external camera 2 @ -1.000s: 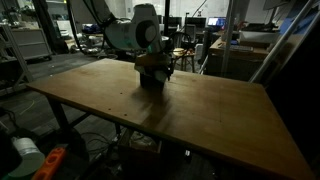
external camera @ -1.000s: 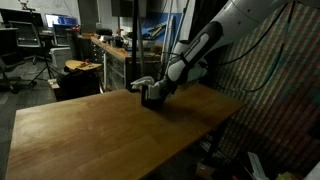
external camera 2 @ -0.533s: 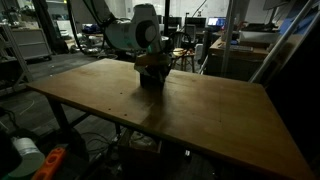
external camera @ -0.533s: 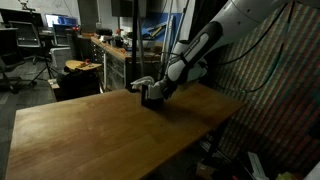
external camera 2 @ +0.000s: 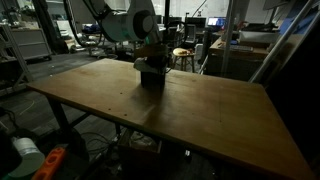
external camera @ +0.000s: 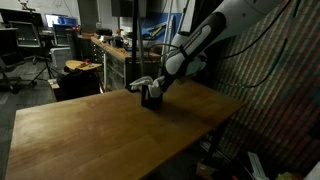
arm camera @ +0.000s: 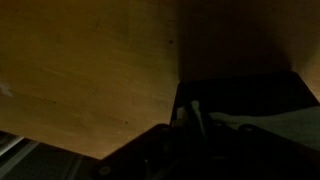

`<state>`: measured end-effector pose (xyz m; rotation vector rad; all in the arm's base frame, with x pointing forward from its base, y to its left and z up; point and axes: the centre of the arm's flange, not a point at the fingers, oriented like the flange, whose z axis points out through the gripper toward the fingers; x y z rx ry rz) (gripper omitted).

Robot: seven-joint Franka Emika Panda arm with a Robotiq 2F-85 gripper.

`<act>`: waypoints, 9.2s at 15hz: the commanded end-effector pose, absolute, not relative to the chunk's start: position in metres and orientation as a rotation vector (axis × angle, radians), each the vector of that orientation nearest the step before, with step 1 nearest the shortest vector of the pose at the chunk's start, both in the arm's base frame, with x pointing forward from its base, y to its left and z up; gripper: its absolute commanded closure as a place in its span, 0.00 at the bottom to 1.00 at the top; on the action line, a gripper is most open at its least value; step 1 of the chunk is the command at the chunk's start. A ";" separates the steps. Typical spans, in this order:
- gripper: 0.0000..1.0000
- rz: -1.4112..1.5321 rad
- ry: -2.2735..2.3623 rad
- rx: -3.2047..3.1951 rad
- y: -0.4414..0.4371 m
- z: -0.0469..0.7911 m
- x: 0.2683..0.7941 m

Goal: Put the white towel in the black box

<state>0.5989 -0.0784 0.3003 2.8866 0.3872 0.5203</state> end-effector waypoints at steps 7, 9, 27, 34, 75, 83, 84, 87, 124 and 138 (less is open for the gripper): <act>0.94 0.584 0.497 2.805 -0.049 0.356 0.599; 0.93 0.590 0.506 2.807 -0.045 0.360 0.599; 0.94 0.632 0.687 2.769 0.018 0.375 0.604; 0.94 0.598 0.760 2.787 0.047 0.348 0.624; 0.64 0.466 0.671 2.813 0.013 0.317 0.646; 0.95 0.526 0.642 2.803 0.018 0.333 0.647; 0.93 0.529 0.642 2.802 0.019 0.336 0.646; 0.93 0.543 0.639 2.792 0.021 0.346 0.646; 0.15 0.647 0.706 2.746 0.120 0.409 0.591; 0.00 0.702 0.642 2.739 0.112 0.405 0.634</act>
